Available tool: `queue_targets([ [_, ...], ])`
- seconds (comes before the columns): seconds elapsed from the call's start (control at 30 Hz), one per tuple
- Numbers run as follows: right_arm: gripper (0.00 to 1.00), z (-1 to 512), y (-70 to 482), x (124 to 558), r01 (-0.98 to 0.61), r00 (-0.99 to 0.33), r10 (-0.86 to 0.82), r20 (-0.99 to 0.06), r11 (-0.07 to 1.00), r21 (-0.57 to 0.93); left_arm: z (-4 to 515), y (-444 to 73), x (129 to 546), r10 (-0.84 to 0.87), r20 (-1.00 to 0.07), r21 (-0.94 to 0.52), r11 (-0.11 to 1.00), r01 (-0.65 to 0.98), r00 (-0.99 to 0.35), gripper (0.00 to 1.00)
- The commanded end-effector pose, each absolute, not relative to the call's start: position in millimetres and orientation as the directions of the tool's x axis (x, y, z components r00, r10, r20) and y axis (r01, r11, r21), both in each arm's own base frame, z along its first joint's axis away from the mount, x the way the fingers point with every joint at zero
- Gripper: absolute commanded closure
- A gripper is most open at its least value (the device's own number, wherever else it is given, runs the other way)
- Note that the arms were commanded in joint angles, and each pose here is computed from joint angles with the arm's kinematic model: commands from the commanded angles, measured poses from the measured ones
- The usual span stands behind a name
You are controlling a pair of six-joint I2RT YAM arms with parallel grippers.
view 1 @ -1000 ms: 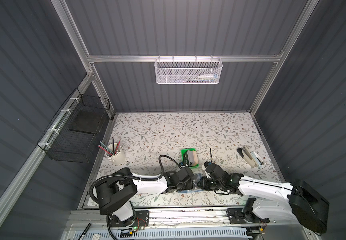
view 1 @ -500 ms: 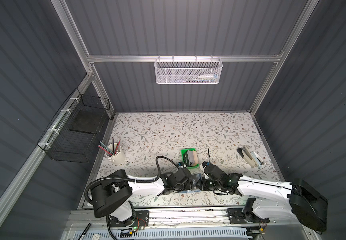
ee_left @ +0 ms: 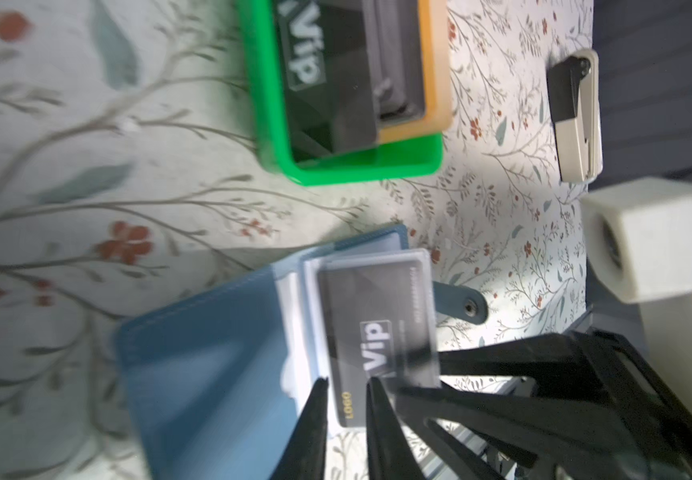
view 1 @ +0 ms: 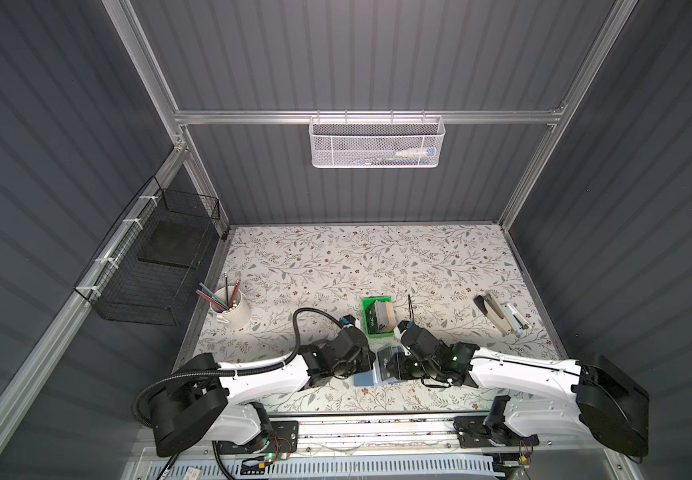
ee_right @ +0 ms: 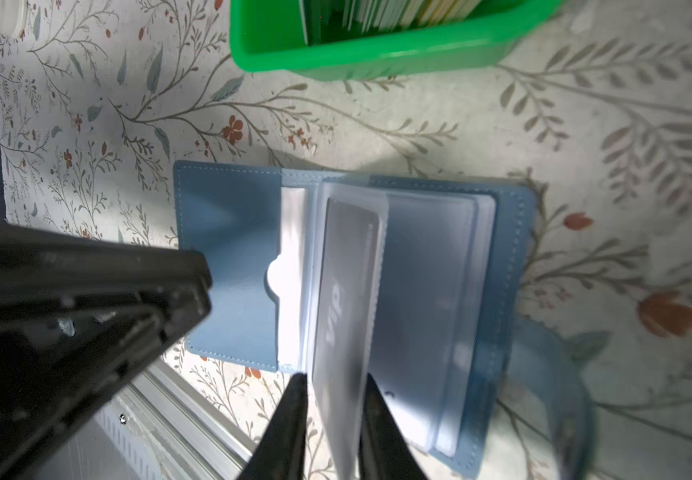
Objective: Put the credit cards into the card holder
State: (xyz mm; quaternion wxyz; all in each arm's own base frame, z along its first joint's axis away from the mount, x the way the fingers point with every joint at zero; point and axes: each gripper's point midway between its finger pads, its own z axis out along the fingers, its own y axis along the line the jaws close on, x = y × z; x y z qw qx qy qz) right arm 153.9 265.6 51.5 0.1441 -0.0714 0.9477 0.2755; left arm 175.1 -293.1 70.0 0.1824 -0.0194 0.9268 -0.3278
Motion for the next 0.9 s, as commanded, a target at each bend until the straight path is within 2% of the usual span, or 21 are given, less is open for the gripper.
queue_targets([
  [0.0, 0.75, 58, 271, 156, -0.238, -0.939, -0.076, -0.335, 0.847, 0.475, 67, -270, 178, -0.171, -0.327, -0.603, 0.795, 0.065, -0.929, 0.8],
  [0.2, 0.71, 62, 288, 155, -0.26, -0.936, -0.102, -0.337, 0.845, 0.467, 73, -251, 183, -0.194, -0.346, -0.592, 0.804, 0.053, -0.918, 0.77],
  [0.7, 0.69, 69, 333, 145, -0.321, -0.925, -0.16, -0.344, 0.814, 0.485, 74, -251, 185, -0.2, -0.353, -0.597, 0.8, 0.056, -0.914, 0.77],
  [0.87, 0.64, 73, 337, 145, -0.322, -0.926, -0.156, -0.345, 0.804, 0.5, 79, -255, 185, -0.191, -0.362, -0.614, 0.786, 0.079, -0.913, 0.77],
])
